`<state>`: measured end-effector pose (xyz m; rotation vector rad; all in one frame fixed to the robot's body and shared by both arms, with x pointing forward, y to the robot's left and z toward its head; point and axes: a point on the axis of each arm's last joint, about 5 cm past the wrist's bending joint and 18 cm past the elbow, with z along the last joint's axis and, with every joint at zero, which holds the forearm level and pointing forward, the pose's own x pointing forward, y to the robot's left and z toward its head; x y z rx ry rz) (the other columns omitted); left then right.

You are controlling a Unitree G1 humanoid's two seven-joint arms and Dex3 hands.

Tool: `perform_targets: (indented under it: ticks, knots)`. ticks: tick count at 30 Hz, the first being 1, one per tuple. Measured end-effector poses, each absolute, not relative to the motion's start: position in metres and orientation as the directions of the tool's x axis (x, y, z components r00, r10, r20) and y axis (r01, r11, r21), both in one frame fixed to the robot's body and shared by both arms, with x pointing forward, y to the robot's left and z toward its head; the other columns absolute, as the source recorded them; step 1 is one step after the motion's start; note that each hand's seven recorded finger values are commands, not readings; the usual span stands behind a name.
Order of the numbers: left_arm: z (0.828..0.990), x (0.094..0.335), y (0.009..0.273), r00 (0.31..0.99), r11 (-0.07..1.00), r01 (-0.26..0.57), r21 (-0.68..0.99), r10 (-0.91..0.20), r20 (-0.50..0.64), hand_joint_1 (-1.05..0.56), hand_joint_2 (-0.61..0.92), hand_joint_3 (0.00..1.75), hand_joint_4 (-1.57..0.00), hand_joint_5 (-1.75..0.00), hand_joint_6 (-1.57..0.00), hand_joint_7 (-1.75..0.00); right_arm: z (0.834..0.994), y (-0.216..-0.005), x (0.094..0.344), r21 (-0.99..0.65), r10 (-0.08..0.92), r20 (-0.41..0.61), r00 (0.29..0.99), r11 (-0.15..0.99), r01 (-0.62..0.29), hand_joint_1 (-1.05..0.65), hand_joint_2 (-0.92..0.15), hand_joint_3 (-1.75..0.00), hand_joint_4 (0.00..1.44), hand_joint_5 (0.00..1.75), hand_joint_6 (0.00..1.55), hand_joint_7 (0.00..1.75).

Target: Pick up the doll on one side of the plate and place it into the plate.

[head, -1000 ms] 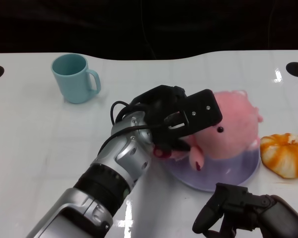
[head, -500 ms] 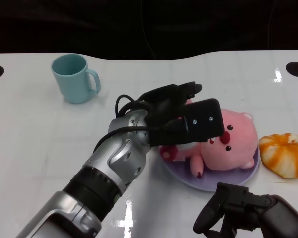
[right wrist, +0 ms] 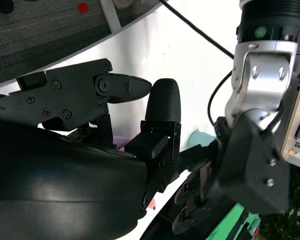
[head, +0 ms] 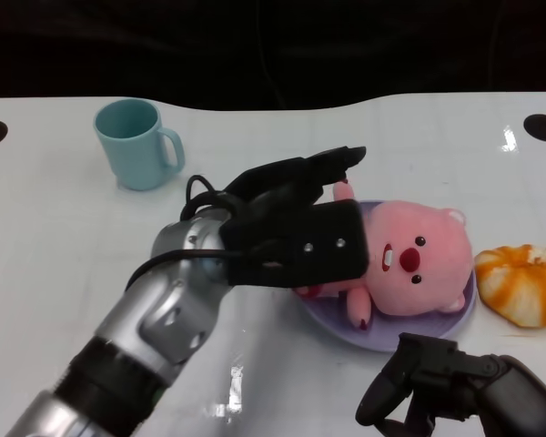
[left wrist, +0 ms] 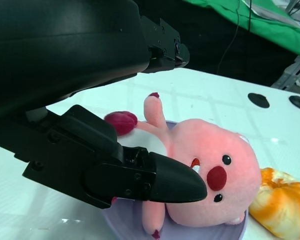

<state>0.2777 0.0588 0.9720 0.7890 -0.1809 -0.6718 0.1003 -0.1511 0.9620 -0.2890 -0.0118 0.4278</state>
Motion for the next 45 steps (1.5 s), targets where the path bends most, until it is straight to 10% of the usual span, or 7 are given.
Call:
perform_targets:
  ticks: [3, 6, 12, 15, 18, 34, 45]
  knots:
    - [0.971, 0.269, 0.077, 0.779, 0.619, 0.516, 0.592, -0.627, -0.024, -0.64, 0.92, 0.15, -0.15, -0.79, -0.39, -0.15, 0.962, -0.151, 0.1, -0.279, 0.41, -0.05, 0.911, 0.87, -0.407, -0.23, -0.92, -0.35, 0.67, 1.57, 0.6, 1.31]
    - [0.965, 0.259, 0.094, 0.798, 0.718, 0.516, 0.468, -0.602, 0.044, -0.41, 0.92, 0.1, -0.31, -1.0, -0.56, -0.23, 0.962, -0.151, 0.1, -0.277, 0.411, -0.051, 0.91, 0.87, -0.408, -0.23, -0.92, -0.35, 0.66, 1.57, 0.59, 1.31]
    - [0.964, 0.242, 0.115, 0.841, 0.829, 0.456, 0.322, -0.52, 0.147, -0.22, 0.92, 0.17, -0.6, -1.09, -0.81, -0.35, 0.962, -0.152, 0.101, -0.277, 0.41, -0.051, 0.911, 0.87, -0.407, -0.23, -0.92, -0.35, 0.66, 1.57, 0.59, 1.31]
    - [0.965, 0.236, 0.127, 0.848, 0.857, 0.439, 0.27, -0.495, 0.189, -0.13, 0.6, 0.9, -0.73, -1.16, -0.84, -0.55, 0.962, -0.152, 0.101, -0.277, 0.41, -0.052, 0.911, 0.87, -0.407, -0.24, -0.92, -0.34, 0.67, 1.58, 0.59, 1.31]
    - [0.963, 0.228, 0.138, 0.855, 0.874, 0.432, 0.223, -0.476, 0.206, -0.06, 0.48, 1.19, -0.82, -1.26, -0.89, -0.73, 0.962, -0.152, 0.101, -0.278, 0.411, -0.053, 0.91, 0.87, -0.408, -0.24, -0.92, -0.34, 0.67, 1.57, 0.6, 1.31]
    - [0.956, 0.158, 0.17, 0.916, 0.914, 0.398, -0.082, -0.39, 0.097, -0.16, 0.44, 1.37, -0.89, -1.74, -0.78, -1.62, 0.961, -0.149, 0.101, -0.274, 0.417, -0.054, 0.907, 0.868, -0.415, -0.23, -0.92, -0.34, 0.66, 1.57, 0.59, 1.3]
    - [0.955, 0.129, 0.172, 0.923, 0.897, 0.358, -0.26, -0.382, -0.045, -0.14, 0.36, 1.51, -0.95, -1.75, -0.76, -1.72, 0.962, -0.151, 0.101, -0.272, 0.408, -0.053, 0.911, 0.872, -0.407, -0.22, -0.92, -0.33, 0.68, 1.57, 0.6, 1.3]
